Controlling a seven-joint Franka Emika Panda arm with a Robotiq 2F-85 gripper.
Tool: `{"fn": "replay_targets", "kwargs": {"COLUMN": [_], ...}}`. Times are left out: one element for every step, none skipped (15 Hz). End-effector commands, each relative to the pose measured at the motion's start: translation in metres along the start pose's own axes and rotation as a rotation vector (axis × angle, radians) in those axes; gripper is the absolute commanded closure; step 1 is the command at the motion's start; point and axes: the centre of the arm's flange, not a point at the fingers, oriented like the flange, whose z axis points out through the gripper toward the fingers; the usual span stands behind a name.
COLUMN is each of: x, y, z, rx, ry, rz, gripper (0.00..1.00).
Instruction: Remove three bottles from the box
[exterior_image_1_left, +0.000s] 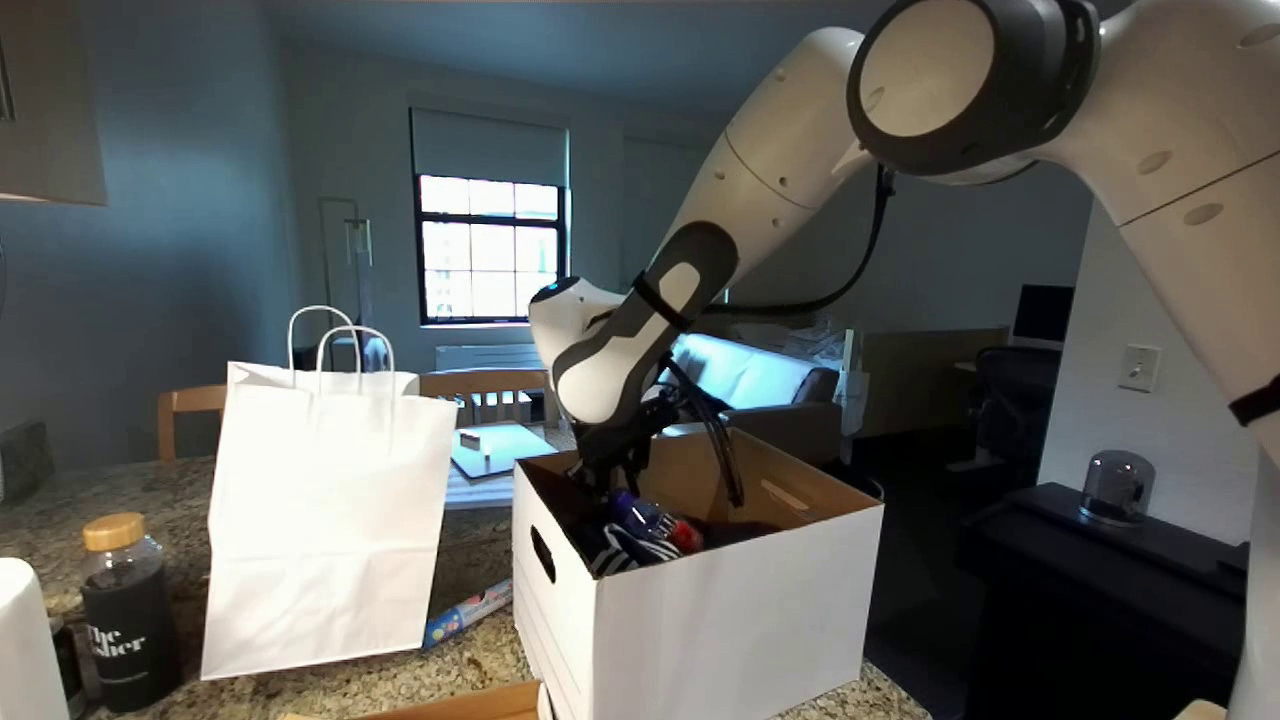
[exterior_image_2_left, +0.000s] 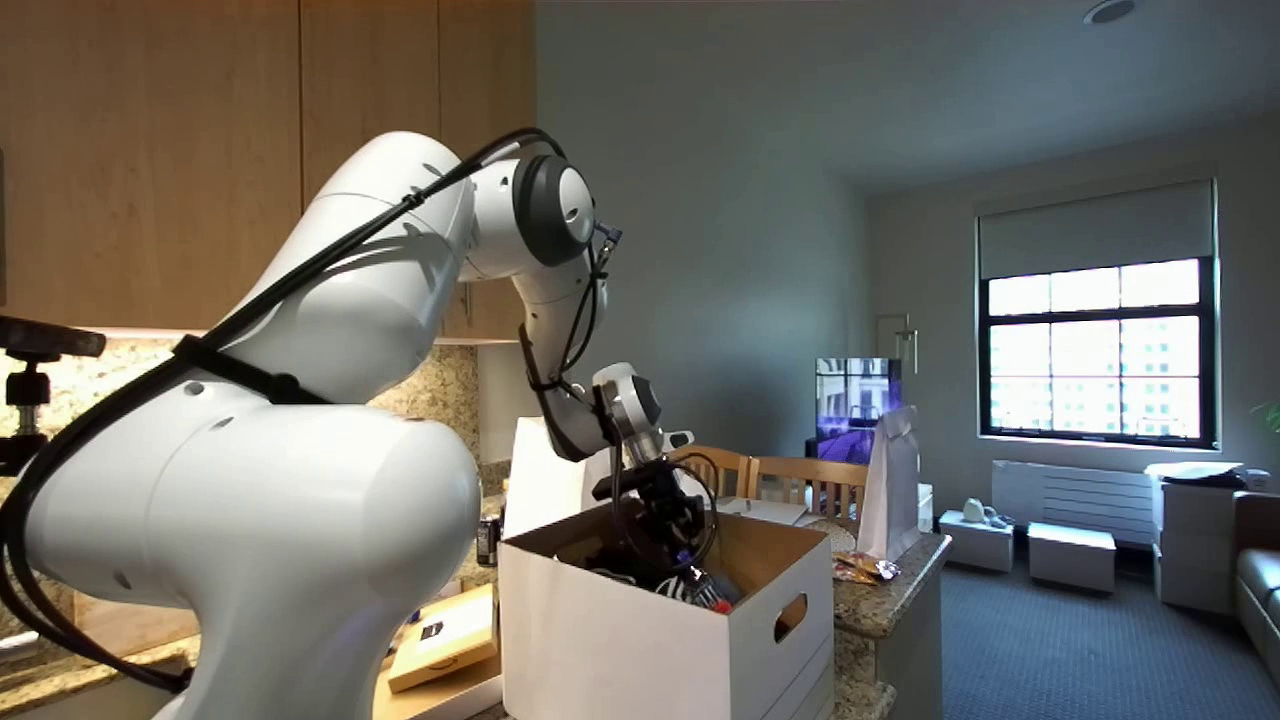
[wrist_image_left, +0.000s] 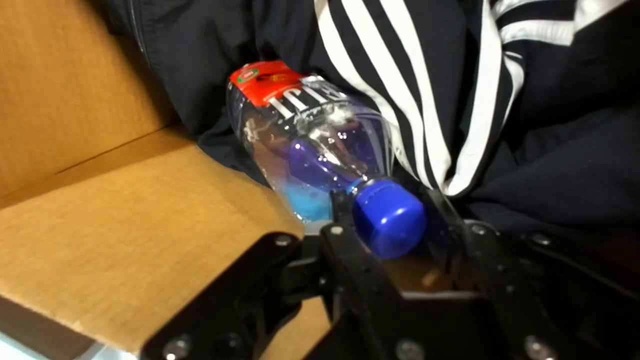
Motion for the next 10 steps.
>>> {"fn": "replay_targets", "kwargs": {"x": [-0.009, -0.011, -0.012, -0.013, -0.013, -0.012, -0.010, -0.009, -0.010, -0.010], "y": [0.021, 0.024, 0.028, 0.032, 0.038, 0.043, 0.050, 0.058, 0.065, 0.073], "z": [-0.065, -0.080, -0.096, -0.114, -0.133, -0.150, -0.167, -0.185, -0.202, -0.221], "rx": [0.027, 0.035, 0.047, 0.060, 0.079, 0.101, 0.121, 0.147, 0.169, 0.188], "ry": [-0.045, -0.049, -0.049, -0.043, -0.030, -0.014, 0.007, 0.029, 0.052, 0.075], "rz": [0.013, 0.021, 0.030, 0.042, 0.059, 0.074, 0.097, 0.111, 0.128, 0.139], "gripper": [0.85, 0.85, 0.85, 0.85, 0.85, 0.85, 0.85, 0.85, 0.85, 0.85]}}
